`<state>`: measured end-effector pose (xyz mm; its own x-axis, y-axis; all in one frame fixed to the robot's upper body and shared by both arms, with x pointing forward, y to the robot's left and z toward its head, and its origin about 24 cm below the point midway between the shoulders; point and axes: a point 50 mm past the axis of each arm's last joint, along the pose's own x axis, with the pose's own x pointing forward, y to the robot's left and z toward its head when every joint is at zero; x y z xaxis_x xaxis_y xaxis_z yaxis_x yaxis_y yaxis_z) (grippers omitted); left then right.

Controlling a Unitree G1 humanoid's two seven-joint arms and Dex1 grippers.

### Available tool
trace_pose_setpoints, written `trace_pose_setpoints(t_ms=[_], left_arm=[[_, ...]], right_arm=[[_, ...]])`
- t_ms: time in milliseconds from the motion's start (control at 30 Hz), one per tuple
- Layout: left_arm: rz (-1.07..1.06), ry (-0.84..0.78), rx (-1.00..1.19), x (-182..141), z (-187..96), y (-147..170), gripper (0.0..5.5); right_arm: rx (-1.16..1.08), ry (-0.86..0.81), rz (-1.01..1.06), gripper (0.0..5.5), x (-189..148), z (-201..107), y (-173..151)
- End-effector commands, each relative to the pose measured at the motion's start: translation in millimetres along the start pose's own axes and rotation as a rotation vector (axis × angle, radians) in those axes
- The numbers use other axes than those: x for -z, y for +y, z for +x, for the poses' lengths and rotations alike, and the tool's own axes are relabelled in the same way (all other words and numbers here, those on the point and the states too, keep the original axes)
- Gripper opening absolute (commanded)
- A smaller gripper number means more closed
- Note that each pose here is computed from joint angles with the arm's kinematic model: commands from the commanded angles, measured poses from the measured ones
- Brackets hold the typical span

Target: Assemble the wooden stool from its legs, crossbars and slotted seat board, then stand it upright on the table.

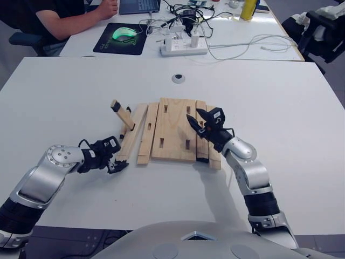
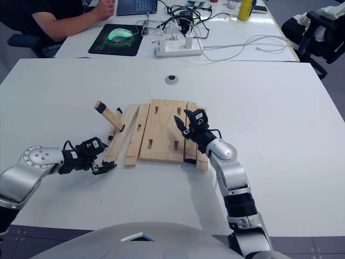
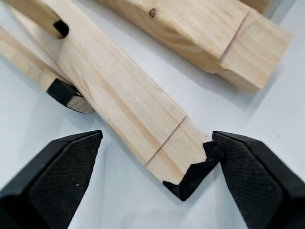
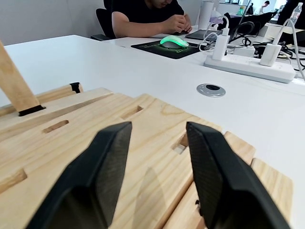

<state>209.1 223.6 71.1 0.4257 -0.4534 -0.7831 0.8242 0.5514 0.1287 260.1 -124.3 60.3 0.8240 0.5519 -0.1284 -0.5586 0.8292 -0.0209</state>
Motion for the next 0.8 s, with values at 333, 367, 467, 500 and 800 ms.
trace_pose_setpoints(t_ms=[333, 367, 467, 500, 800], left_arm=[[-0.373, -0.025, -0.034, -4, -1, -8, 4.28], [-0.372, -0.013, -0.056, -2, -2, -6, 4.28], [-0.358, 0.008, -0.103, -1, 1, -5, 4.28], [-0.351, 0.014, -0.118, 0, 2, -4, 4.28], [-0.37, -0.004, -0.164, -1, 17, -12, 4.28]], right_arm=[[0.011, -0.001, -0.011, 2.14, 0, 2, 0], [0.012, -0.002, -0.012, 2.14, 0, 2, 1], [0.012, -0.003, -0.012, 2.14, 0, 2, 2], [0.011, -0.002, -0.013, 2.14, 0, 2, 3], [-0.001, 0.008, -0.03, 2.14, 1, 5, 2]])
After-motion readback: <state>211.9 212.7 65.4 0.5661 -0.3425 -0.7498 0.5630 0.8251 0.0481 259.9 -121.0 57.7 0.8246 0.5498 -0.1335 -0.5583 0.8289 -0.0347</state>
